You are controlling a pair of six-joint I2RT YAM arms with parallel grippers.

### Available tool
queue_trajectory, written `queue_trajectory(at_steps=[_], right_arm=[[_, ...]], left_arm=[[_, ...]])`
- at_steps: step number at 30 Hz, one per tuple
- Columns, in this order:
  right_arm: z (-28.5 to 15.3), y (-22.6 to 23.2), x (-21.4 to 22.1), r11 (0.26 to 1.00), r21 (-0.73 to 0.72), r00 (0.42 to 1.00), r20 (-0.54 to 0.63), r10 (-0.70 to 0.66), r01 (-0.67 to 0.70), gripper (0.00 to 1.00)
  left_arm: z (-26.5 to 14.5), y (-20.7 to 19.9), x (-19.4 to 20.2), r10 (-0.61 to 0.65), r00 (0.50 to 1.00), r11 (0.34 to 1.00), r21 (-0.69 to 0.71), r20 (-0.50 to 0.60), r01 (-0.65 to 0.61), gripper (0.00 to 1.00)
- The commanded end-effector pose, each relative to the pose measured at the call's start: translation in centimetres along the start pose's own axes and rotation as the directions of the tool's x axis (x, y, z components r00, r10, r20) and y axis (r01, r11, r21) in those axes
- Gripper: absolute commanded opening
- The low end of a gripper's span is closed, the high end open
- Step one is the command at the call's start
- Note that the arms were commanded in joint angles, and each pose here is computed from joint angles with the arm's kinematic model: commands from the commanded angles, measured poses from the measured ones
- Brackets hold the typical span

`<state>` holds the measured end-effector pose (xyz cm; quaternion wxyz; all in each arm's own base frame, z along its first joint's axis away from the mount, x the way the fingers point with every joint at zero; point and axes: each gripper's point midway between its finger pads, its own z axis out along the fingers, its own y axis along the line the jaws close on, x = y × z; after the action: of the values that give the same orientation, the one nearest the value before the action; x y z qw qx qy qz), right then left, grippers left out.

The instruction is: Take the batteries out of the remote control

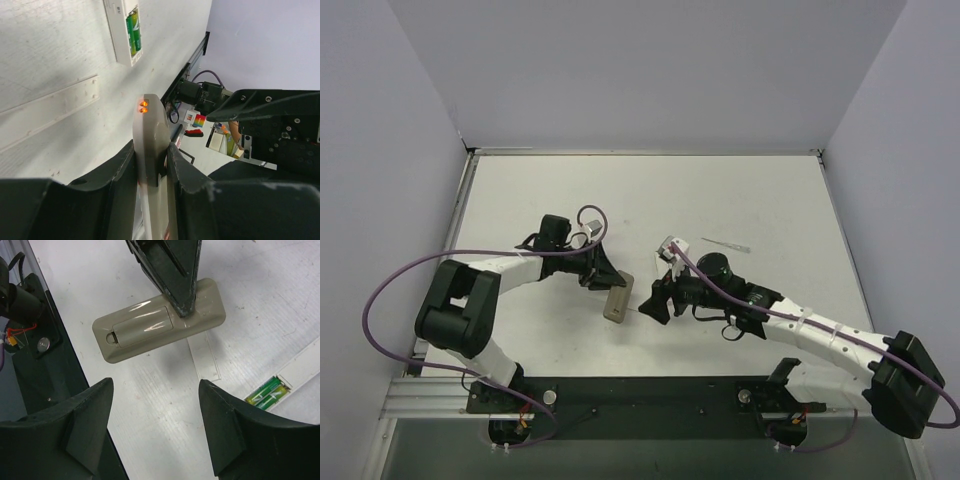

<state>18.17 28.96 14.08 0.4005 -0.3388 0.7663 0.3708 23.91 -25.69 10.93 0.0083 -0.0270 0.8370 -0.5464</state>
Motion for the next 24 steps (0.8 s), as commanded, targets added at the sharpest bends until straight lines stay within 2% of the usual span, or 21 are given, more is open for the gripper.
queue_trajectory(at_steps=[1,8,24], right_arm=[[1.1,2.2,-4.7,0.992,-0.057,0.986,0.133,-0.102,0.111,0.64],[3.9,2.5,-4.1,0.989,-0.039,0.985,0.097,-0.141,0.146,0.65],[7.9,2.3,-2.2,0.981,-0.042,0.981,0.025,-0.191,0.192,0.62]], left_arm=[[-0.1,0.2,-0.1,0.055,0.998,0.998,0.003,-0.012,-0.055,0.00],[-0.5,2.0,-0.6,-0.031,1.000,1.000,0.003,-0.001,0.031,0.00],[-0.5,5.2,-0.6,-0.106,0.994,0.989,-0.107,-0.007,0.104,0.00]])
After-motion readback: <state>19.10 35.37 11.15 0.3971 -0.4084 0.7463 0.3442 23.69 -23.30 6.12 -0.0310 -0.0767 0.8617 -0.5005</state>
